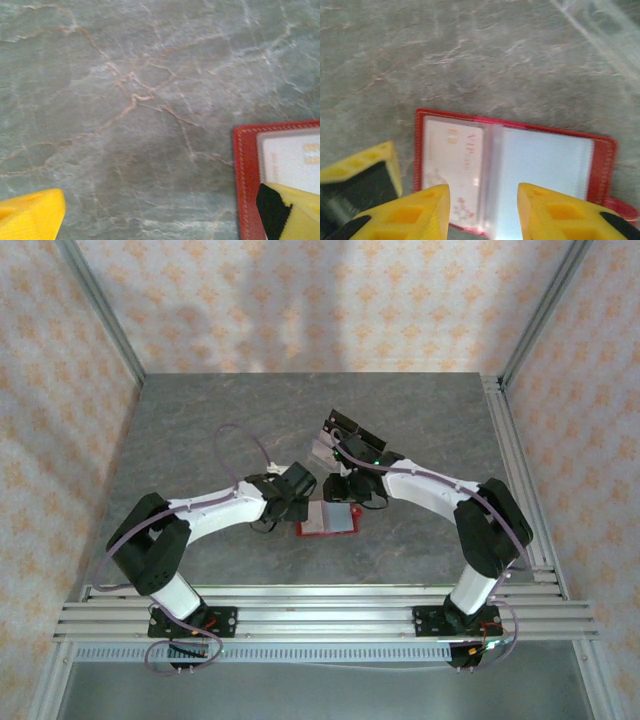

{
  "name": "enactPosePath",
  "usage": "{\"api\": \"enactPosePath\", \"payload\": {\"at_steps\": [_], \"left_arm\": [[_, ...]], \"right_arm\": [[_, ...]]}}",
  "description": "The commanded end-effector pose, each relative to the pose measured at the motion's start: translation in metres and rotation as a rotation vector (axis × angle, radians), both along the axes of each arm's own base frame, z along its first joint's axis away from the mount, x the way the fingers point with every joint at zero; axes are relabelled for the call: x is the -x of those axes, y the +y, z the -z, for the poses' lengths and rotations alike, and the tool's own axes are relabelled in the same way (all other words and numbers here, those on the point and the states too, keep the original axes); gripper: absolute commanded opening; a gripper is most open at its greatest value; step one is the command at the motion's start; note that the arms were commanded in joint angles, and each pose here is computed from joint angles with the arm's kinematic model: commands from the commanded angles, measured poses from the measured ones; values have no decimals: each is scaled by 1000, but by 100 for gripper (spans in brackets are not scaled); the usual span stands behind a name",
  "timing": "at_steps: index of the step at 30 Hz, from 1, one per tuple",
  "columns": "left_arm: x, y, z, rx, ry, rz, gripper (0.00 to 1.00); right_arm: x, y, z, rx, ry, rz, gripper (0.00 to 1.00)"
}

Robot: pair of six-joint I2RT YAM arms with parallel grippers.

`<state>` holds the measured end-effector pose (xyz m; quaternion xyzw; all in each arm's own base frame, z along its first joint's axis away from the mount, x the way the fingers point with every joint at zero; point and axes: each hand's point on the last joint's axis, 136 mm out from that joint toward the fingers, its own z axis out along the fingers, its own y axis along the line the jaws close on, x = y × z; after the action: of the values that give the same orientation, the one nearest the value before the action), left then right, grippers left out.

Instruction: Put the credit cards into the card holder

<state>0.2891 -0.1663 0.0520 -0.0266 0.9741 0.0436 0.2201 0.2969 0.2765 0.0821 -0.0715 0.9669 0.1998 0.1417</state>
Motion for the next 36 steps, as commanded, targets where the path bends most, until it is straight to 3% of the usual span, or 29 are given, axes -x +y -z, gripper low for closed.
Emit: {"api": "enactPosePath", "payload": {"at_steps": [1, 14, 24, 36], "left_arm": [[6, -2, 7, 0, -1, -15, 100], [10, 9, 30, -157, 25, -7, 100], [8, 6, 31, -179, 27, 6, 100], [2, 5, 12, -182, -5, 16, 99]], "right_arm": [[1, -16, 14, 99, 6, -19, 42], [-7, -10, 32, 128, 21, -55, 43], [-3, -4, 46, 107, 62, -69, 43], [9, 25, 43, -100, 143, -36, 43]]}}
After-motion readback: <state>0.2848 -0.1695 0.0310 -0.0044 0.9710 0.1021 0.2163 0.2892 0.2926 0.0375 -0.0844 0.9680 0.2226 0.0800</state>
